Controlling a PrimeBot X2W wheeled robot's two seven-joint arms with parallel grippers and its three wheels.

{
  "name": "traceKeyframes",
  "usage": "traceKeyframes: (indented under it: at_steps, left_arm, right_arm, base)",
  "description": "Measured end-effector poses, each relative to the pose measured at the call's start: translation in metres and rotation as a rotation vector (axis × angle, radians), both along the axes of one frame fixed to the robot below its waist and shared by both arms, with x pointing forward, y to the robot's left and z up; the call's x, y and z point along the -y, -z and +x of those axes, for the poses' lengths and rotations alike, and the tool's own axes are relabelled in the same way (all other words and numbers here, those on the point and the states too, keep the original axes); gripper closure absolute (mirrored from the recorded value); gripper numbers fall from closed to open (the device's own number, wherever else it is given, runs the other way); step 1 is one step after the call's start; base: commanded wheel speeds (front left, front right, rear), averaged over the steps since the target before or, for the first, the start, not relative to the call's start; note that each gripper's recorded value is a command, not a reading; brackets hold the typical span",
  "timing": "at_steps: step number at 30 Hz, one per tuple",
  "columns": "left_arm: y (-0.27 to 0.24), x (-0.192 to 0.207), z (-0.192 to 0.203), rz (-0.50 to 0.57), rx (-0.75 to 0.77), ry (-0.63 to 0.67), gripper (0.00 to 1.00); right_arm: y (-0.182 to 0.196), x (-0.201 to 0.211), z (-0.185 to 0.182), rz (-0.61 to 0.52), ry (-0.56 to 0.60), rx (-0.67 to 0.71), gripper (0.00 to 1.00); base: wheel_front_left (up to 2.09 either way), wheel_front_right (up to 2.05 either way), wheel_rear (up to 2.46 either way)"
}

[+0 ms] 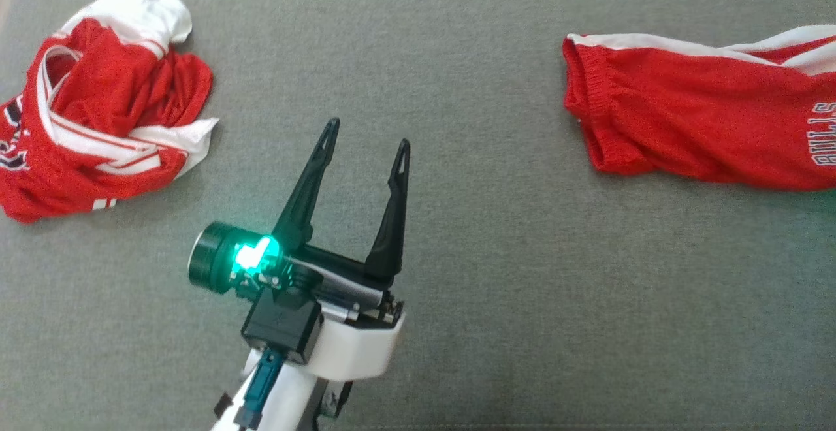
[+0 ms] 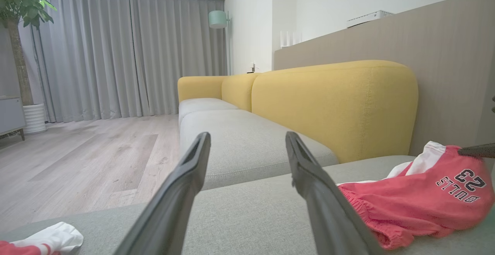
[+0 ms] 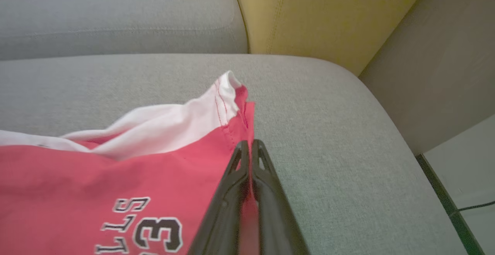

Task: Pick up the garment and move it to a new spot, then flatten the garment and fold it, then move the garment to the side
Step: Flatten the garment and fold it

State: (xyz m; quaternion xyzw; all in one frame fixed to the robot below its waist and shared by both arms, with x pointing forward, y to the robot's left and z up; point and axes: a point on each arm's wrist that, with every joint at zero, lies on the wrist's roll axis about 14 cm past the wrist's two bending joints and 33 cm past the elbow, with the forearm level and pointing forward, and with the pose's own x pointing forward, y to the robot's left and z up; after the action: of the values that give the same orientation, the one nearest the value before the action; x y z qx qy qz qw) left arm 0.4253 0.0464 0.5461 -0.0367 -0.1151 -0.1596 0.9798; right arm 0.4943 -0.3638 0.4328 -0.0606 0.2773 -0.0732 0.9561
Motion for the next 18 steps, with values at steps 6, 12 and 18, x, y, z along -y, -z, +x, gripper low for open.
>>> traceKeyframes:
  at_steps: [6,12,18]
  left_arm:
    - [-0.006,0.007,-0.012,-0.001,0.01,0.026,0.0]
    - [-0.01,0.011,-0.021,-0.001,0.017,0.041,0.0]
    - [-0.01,0.008,-0.021,-0.005,0.014,0.033,0.0]
  right_arm:
    - [-0.041,-0.041,0.012,0.04,-0.086,0.144,1.0]
    - [-0.087,-0.123,0.023,0.106,-0.261,0.282,1.0]
    - [-0.073,-0.218,0.008,0.188,-0.449,0.25,1.0]
  base:
    - [0.0,0.0,0.0]
    - [0.0,0.0,0.0]
    - [0.0,0.0,0.0]
